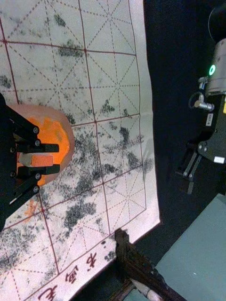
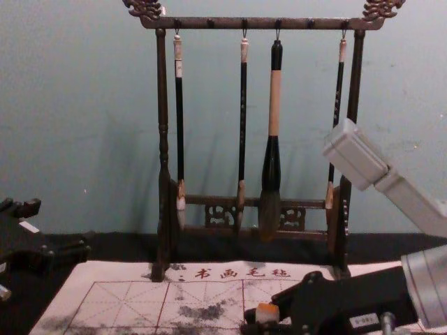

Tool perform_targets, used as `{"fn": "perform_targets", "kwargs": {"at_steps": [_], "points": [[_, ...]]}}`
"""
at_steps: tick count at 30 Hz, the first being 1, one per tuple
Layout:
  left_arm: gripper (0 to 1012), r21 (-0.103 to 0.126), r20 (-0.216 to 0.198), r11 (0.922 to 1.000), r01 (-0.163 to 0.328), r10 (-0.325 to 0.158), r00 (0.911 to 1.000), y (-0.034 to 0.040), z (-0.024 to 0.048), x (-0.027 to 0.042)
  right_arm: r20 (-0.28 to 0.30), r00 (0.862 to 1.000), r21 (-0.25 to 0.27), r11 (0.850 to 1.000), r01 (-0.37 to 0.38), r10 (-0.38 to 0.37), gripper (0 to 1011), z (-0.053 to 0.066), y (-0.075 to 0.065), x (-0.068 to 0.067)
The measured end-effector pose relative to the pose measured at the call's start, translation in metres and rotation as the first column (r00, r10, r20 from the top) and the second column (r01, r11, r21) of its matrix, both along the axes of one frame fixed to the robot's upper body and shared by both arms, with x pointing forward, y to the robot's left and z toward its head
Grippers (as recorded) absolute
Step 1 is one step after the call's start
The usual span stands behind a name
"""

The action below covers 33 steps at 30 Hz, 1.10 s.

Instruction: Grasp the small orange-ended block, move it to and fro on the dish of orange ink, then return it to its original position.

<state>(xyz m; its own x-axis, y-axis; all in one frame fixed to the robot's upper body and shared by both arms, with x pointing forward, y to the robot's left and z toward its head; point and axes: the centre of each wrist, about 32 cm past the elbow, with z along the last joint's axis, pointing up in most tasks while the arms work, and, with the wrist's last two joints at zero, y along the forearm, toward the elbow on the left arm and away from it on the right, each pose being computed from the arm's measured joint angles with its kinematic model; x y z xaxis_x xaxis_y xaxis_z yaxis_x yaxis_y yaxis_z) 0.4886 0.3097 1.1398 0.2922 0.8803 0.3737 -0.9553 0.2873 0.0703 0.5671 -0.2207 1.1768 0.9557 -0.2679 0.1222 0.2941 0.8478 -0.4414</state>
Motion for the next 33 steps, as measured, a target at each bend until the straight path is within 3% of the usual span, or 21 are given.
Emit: {"fn": "perform_targets", "kwargs": {"at_steps": [13,33], "points": [[1001,0.000,0.000,1.0000,0.000,0.000,1.0000,0.0000,0.0000,0.0000,-0.016,0.999,0.020,0.999,-0.029,0.029,119,-0.002,0.006,-0.007],[1001,0.000,0.000,1.0000,0.000,0.000,1.0000,0.0000,0.0000,0.0000,-0.010,0.999,0.040,0.998,-0.050,0.051,119,-0.003,0.024,0.005]]}}
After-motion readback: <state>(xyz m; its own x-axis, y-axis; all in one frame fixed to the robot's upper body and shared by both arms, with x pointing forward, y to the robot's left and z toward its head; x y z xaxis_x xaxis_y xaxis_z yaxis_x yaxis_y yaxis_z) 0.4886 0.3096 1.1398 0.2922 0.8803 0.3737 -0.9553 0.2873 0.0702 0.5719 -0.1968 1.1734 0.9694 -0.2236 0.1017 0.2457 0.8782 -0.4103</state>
